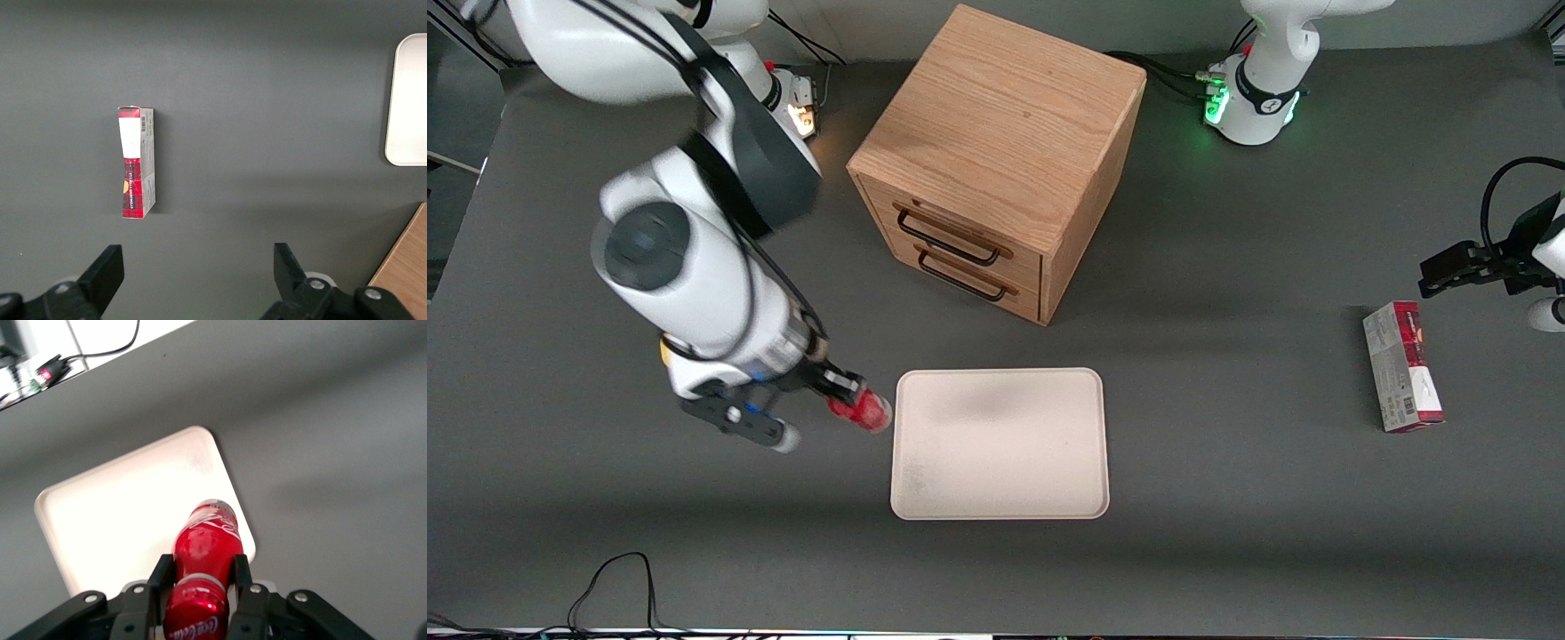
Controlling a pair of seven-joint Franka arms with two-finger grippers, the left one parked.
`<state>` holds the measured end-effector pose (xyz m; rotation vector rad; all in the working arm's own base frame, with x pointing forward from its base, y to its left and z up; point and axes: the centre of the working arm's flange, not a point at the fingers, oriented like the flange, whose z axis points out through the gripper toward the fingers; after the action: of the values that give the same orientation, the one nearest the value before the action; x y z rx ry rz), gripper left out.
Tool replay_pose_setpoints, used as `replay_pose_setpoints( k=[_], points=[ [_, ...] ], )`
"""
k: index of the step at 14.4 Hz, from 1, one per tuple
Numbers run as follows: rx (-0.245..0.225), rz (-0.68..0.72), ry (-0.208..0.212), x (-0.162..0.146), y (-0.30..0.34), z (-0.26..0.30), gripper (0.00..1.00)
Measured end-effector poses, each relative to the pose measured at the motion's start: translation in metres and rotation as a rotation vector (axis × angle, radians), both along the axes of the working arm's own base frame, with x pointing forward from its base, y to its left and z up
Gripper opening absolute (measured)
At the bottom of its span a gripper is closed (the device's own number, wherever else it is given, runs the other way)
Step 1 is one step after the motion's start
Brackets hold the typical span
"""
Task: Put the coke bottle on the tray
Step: 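Carry the red bottle over to the cream tray's edge, then lower the bottle onto the tray and open the right gripper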
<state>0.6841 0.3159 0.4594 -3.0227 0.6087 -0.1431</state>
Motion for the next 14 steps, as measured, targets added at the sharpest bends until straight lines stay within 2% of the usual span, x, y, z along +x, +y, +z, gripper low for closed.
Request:
replay_pose_setpoints(
  k=[2, 5, 14],
  points=[
    [0.007, 0.001, -0.010, 0.013, 0.015, -0.056, 0.41],
    [0.051, -0.010, -0.058, 0.032, 0.015, -0.105, 0.41],
    [0.055, -0.011, -0.079, 0.037, 0.011, -0.153, 0.41]
  ],
)
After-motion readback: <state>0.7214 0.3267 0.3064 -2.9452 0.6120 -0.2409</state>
